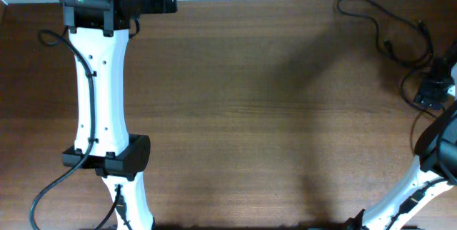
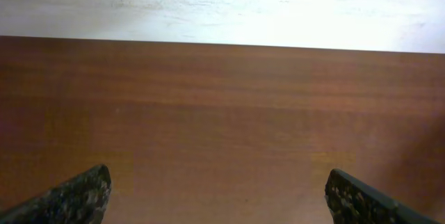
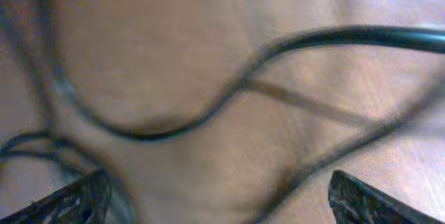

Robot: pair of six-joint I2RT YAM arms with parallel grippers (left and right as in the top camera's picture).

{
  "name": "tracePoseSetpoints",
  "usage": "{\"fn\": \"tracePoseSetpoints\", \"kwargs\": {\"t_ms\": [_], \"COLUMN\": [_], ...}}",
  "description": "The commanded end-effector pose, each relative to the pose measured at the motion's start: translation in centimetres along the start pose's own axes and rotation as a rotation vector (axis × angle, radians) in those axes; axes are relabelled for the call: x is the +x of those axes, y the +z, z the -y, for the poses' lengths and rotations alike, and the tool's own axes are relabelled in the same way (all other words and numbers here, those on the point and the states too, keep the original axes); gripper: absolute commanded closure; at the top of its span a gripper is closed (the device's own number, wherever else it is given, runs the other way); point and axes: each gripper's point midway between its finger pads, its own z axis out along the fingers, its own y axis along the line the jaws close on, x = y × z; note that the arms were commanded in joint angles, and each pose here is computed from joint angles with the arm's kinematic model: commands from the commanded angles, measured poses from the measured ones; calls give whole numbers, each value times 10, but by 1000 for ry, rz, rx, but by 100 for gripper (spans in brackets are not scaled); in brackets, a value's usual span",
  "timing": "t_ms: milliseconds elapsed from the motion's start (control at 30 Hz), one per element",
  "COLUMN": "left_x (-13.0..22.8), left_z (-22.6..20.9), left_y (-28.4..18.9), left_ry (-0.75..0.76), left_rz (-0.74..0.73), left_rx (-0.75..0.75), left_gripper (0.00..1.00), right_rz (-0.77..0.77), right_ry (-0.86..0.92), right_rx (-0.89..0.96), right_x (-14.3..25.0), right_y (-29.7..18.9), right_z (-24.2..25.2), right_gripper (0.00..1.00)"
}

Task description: Untangle cables

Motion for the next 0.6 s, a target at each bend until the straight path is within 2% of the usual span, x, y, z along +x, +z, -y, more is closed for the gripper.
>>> {"fn": "tracePoseSetpoints", "kwargs": {"t_ms": [0,133,333,433,567], "left_x": [-3,-7,-4,-4,-6], "left_z": [-1,-1,-1,-1,-1], "left_y": [0,0,0,0,0], "left_ry": [-19,-20,-18,-19,-20], "left_rz": [12,26,13,13,22], "left_rx": [7,9,7,7,8], "left_gripper": [1,1,1,1,1], "right_rz": [-9,-34,51,56,54], "right_ry": [278,456,569,601,570], "right_rx": [108,160,93,76,91], "right_x": [9,10,-51,-65,-61], "right_y": [3,2,9,12,26], "right_z": [25,35,26,24,25], "right_gripper": [1,1,1,1,2]}}
